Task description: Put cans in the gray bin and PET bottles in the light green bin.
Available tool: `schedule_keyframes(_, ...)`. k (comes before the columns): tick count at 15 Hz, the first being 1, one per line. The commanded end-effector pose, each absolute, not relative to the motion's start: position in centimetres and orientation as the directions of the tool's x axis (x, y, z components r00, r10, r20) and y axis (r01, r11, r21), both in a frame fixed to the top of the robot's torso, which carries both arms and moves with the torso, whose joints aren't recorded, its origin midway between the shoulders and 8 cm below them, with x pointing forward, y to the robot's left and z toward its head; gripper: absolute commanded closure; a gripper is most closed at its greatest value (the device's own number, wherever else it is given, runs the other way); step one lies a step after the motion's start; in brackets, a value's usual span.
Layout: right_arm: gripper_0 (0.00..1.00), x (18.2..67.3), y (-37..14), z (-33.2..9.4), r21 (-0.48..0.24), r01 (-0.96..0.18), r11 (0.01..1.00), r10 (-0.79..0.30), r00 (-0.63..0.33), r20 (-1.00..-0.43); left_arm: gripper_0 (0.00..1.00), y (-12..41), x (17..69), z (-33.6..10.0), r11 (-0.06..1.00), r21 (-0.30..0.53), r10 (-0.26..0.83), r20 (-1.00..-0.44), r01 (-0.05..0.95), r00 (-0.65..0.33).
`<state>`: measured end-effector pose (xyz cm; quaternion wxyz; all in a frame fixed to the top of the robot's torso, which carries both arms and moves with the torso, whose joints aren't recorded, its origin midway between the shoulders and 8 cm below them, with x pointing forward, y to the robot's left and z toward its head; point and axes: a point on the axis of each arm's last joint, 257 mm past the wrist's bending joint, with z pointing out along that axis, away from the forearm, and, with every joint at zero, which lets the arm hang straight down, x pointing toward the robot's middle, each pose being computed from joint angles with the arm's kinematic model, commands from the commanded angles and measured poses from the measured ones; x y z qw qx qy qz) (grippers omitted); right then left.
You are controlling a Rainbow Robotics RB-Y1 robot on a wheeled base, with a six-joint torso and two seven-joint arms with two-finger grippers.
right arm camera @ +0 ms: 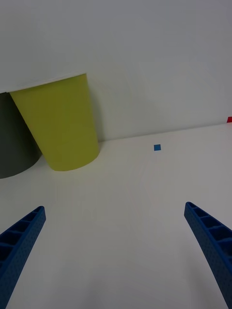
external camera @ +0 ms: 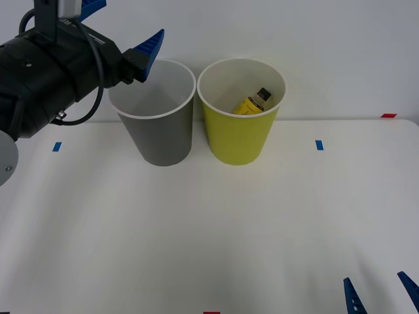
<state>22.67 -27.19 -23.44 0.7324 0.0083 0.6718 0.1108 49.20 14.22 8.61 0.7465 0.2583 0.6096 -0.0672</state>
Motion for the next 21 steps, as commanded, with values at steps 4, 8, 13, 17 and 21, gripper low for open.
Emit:
schedule_keyframes(4, 0.00, 22.7, -27.2, -23.4, 0.161, -0.151, 0.975, 0.174, 0.073, -0.982, 0.00, 19.9, 44.9, 5.7, 0.907, 0.239, 0.190, -0.967, 0.347, 0.167)
schedule_keyframes(8, 0.00, 22.7, -27.2, -23.4, 0.161, -0.151, 0.975, 0.174, 0.073, -0.982, 0.00, 22.7, 42.6, 3.1, 0.921, 0.106, 0.079, -0.993, 0.376, 0.088)
schedule_keyframes(13, 0.00, 22.7, -27.2, -23.4, 0.161, -0.151, 0.975, 0.174, 0.073, -0.982, 0.00, 26.1, 40.6, 0.6, 0.929, 0.081, 0.079, -0.997, 0.361, 0.019)
schedule_keyframes(17, 0.00, 22.7, -27.2, -23.4, 0.161, -0.151, 0.975, 0.174, 0.073, -0.982, 0.00, 28.1, 39.1, -1.3, 0.944, 0.029, 0.040, -0.999, 0.330, -0.025)
schedule_keyframes(21, 0.00, 22.7, -27.2, -23.4, 0.161, -0.151, 0.975, 0.174, 0.073, -0.982, 0.00, 29.8, 38.6, -3.5, 0.973, 0.009, 0.010, -1.000, 0.230, -0.003)
